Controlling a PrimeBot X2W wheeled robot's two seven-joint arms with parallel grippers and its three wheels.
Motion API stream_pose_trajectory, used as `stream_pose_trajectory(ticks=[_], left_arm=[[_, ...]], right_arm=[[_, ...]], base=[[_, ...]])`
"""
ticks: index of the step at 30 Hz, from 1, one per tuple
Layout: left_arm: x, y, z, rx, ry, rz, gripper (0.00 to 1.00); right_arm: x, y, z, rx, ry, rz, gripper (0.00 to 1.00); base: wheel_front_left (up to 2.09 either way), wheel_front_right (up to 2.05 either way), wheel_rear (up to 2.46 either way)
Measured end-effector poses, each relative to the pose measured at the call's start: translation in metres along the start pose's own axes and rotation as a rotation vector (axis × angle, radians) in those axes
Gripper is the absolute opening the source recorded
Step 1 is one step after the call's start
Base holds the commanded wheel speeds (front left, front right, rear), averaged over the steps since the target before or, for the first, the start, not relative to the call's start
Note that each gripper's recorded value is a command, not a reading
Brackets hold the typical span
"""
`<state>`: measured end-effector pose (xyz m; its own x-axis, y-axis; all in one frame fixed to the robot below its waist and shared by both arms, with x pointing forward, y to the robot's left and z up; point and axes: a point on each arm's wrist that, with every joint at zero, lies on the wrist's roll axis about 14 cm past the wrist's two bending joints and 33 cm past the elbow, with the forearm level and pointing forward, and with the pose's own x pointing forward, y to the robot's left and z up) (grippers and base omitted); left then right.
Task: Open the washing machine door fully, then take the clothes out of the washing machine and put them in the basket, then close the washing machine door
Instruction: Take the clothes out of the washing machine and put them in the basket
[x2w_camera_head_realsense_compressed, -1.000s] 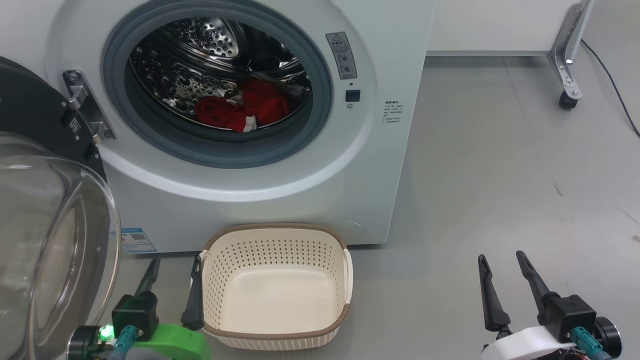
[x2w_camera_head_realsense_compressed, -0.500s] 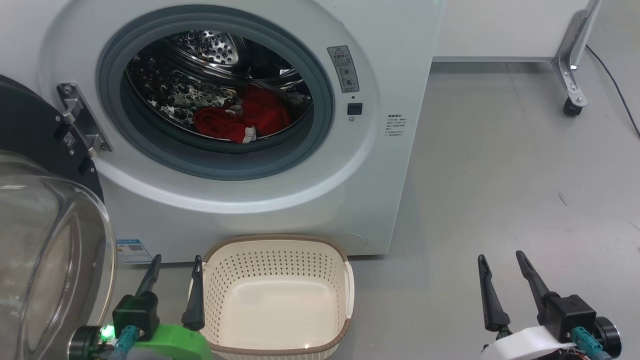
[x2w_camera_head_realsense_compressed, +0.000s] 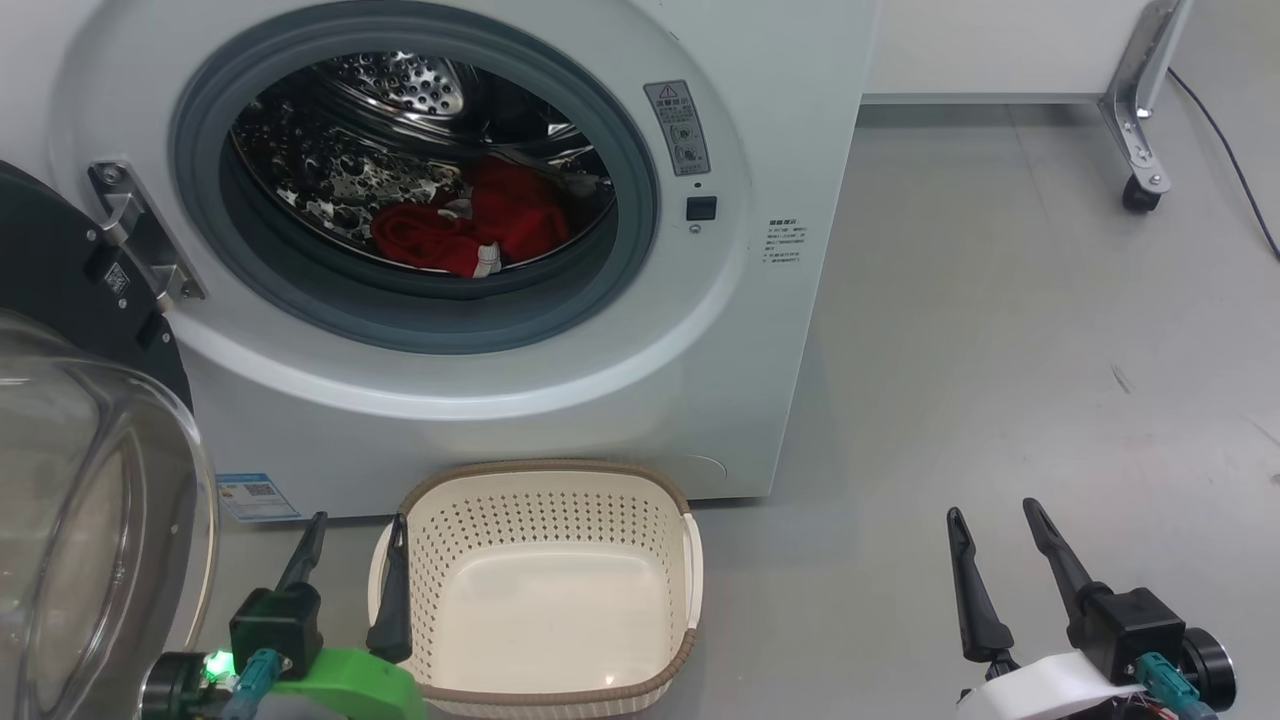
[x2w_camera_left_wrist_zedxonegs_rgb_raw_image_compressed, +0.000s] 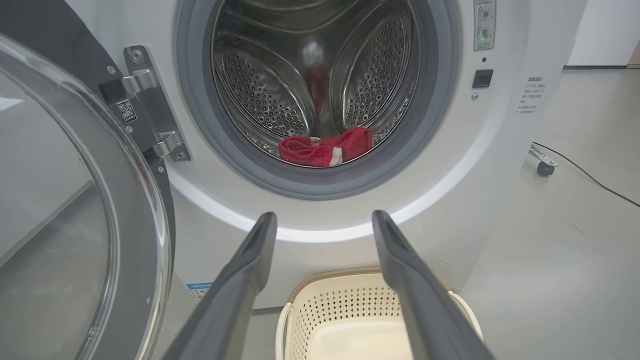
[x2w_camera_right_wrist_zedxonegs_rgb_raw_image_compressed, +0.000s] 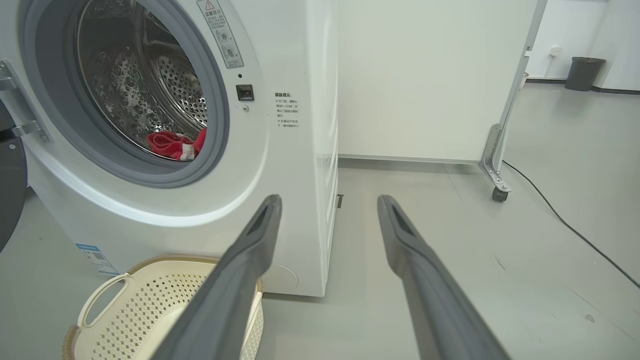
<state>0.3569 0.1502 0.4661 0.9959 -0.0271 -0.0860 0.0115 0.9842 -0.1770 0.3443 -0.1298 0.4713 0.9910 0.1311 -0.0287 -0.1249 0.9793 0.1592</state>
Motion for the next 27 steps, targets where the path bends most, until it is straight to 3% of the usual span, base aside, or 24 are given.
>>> stream_pose_trajectory(ticks=[14, 27], left_arm=[[0.037, -0.017, -0.017, -0.024, 0.089, -0.068, 1.00], [0.124, -0.044, -0.026, -0.041, 0.181, -0.173, 1.00]], right_arm=[[0.011, -0.001, -0.007, 0.005, 0.023, 0.005, 1.00], [0.039, -0.016, -0.016, 0.009, 0.040, -0.024, 1.00]], base=[[0.00, 0.00, 0.00], [0.00, 0.00, 0.00]])
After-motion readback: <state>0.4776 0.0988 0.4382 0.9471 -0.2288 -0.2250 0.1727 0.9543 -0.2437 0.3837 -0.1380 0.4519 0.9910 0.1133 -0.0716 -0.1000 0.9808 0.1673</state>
